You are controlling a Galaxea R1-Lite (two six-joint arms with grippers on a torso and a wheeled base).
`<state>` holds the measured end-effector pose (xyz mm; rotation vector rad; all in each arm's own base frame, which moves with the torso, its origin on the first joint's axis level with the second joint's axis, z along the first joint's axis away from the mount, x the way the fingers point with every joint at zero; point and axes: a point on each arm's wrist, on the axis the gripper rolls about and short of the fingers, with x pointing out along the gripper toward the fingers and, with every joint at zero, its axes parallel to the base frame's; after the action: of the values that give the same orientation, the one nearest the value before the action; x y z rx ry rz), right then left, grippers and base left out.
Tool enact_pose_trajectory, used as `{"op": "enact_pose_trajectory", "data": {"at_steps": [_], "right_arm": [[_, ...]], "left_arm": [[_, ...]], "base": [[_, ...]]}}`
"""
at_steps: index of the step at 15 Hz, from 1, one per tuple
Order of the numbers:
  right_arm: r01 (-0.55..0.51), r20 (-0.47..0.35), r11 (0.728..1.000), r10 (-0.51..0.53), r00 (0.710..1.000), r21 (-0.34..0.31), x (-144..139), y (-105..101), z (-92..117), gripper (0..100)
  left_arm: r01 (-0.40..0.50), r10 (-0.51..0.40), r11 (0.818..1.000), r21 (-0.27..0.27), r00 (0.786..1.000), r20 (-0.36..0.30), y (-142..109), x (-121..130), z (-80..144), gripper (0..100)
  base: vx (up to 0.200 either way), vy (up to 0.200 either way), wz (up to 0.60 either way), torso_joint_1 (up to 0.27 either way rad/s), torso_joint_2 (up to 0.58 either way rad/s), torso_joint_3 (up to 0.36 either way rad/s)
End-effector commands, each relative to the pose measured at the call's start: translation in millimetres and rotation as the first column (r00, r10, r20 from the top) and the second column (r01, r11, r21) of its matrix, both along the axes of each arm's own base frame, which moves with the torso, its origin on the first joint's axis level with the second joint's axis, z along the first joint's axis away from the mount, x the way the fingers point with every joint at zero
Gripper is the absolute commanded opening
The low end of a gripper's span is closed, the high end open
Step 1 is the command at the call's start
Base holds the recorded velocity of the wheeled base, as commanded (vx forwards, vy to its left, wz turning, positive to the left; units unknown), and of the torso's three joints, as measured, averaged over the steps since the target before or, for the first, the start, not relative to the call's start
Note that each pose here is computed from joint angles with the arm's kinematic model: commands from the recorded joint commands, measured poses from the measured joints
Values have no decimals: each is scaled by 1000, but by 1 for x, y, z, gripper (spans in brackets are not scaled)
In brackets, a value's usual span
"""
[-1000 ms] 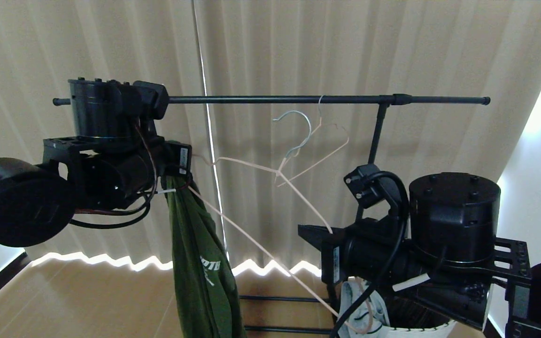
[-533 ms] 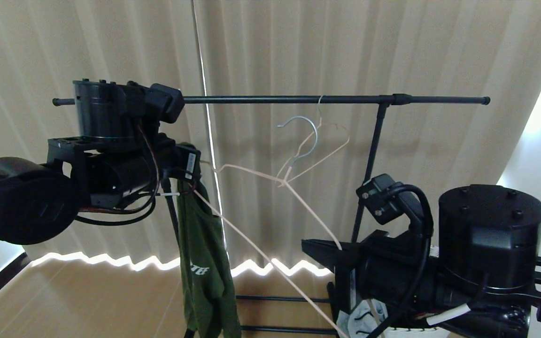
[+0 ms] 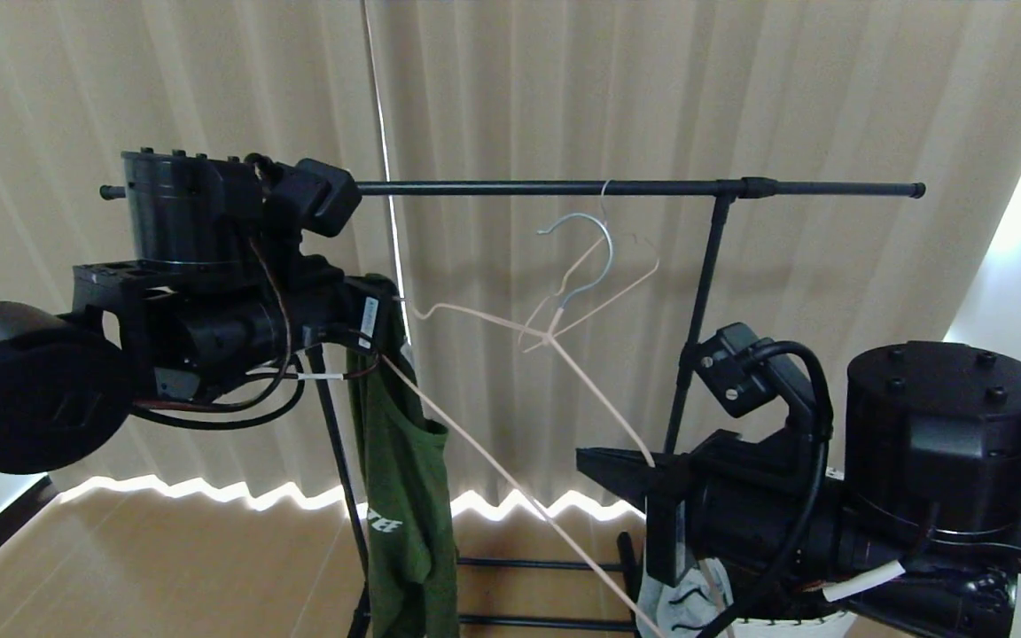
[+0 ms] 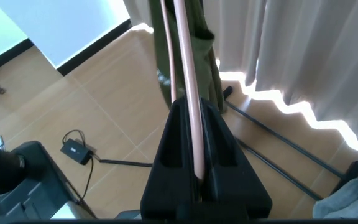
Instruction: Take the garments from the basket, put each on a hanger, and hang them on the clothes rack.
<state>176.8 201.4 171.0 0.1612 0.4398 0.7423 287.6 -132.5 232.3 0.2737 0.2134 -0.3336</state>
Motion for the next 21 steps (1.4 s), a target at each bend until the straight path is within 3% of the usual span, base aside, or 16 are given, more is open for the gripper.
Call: {"op": "enact_pose_trajectory", "data": {"at_steps": [1,3,6,10,13,16,21], "right_arm": [[4,-8,1000,-4,1000,-7,5,3,-3,0],[24,-12,1000,-24,1000,-7,15,6,-5,0],[57,-29,998,-57,998,17,28,10,-4,0],[80,-28,996,-79,996,39,46,22,-2,0],[91,-27,993,-89,996,79,52,28,5,0],[92,-33,993,-90,995,76,58,34,2,0],[120,-39,990,-118,992,67,70,35,-4,0]], "left_arm": [[36,-35,999,-16,999,23,0,-8,9,0],[127,-126,991,-41,992,33,0,-16,14,0],[186,-182,981,-53,981,65,-8,-29,24,0],[252,-241,965,-74,962,127,-24,-40,31,0],[283,-271,956,-77,953,132,-30,-47,31,0],[298,-285,951,-81,948,145,-30,-55,35,0],[327,-324,943,-53,944,60,-32,-69,9,0]], "base": [[0,0,0,0,0,0],[0,0,0,0,0,0],[0,0,0,0,0,0],[0,0,0,0,0,0],[0,0,0,0,0,0],[0,0,0,0,0,0],[0,0,0,0,0,0]]}}
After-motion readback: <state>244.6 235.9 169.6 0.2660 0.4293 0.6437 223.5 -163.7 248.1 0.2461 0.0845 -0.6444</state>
